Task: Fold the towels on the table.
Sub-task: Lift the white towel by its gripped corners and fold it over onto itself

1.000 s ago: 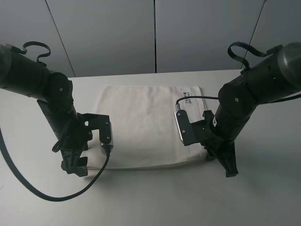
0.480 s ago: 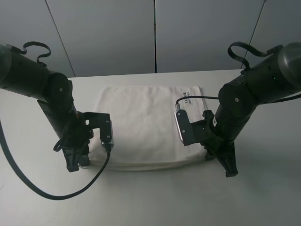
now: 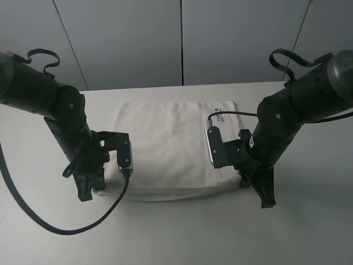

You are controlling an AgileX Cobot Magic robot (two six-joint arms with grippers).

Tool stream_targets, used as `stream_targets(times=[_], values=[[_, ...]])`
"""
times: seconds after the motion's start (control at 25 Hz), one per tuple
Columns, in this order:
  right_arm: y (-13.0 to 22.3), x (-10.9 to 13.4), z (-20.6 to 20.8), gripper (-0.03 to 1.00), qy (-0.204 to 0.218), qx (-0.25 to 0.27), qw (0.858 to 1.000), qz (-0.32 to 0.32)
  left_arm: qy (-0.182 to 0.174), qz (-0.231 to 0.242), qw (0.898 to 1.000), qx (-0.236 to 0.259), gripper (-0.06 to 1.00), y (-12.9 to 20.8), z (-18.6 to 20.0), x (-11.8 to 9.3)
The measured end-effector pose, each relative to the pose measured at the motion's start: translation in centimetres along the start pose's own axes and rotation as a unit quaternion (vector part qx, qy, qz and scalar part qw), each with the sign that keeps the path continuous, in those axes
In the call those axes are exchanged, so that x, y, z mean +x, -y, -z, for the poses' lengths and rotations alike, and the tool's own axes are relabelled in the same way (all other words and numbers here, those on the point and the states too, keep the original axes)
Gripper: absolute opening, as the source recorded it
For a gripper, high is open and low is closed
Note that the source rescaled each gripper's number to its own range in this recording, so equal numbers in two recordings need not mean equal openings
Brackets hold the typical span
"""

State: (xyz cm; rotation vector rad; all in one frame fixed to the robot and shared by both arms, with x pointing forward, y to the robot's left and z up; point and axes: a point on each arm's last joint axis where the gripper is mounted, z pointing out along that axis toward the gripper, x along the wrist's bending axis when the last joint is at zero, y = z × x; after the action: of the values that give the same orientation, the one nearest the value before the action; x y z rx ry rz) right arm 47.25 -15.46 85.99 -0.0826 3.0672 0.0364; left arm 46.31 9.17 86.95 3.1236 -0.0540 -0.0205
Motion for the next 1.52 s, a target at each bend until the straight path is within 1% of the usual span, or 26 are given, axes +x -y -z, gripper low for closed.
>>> stream_targets(times=[0.28, 0.4, 0.6, 0.72, 0.96, 1.04, 1.24, 1.32, 1.4, 1.52], values=[[0.0, 0.0, 0.1, 0.00, 0.003, -0.003, 1.000, -0.004, 0.001, 0.000, 1.000, 0.001, 0.00, 0.0, 0.0, 0.0], [-0.1, 0.2, 0.5, 0.00, 0.001, -0.010, 1.000, -0.018, 0.009, 0.000, 1.000, 0.007, 0.00, 0.1, 0.0, -0.2], [0.3, 1.2, 1.5, 0.00, -0.039, 0.001, 0.999, -0.033, 0.037, 0.021, 0.999, 0.017, 0.00, 0.3, 0.3, -0.7], [0.4, 1.6, 2.6, 0.00, -0.052, 0.000, 0.998, -0.040, 0.046, 0.033, 0.998, 0.010, 0.00, 0.3, 1.1, -1.1], [0.2, 2.6, 4.7, 0.00, -0.082, -0.025, 0.995, -0.059, 0.032, 0.034, 0.999, -0.008, 0.00, 0.4, 3.7, -1.4], [0.1, 2.7, 5.2, 0.00, -0.083, -0.032, 0.994, -0.068, 0.025, 0.039, 0.999, -0.015, 0.00, 0.4, 4.4, -1.5], [0.1, 2.8, 6.8, 0.00, -0.062, -0.049, 0.992, -0.099, 0.005, 0.059, 0.998, -0.034, 0.00, 0.5, 5.8, -1.5], [0.1, 2.8, 7.3, 0.00, -0.054, -0.055, 0.990, -0.121, -0.004, 0.073, 0.996, -0.042, 0.00, 0.4, 6.3, -1.5], [0.1, 2.8, 7.6, 0.00, -0.050, -0.057, 0.985, -0.152, -0.010, 0.093, 0.994, -0.049, 0.00, 0.4, 6.5, -1.5], [0.0, 2.6, 7.7, 0.00, -0.043, -0.061, 0.975, -0.210, -0.016, 0.125, 0.990, -0.057, 0.00, 0.3, 6.6, -1.3]])
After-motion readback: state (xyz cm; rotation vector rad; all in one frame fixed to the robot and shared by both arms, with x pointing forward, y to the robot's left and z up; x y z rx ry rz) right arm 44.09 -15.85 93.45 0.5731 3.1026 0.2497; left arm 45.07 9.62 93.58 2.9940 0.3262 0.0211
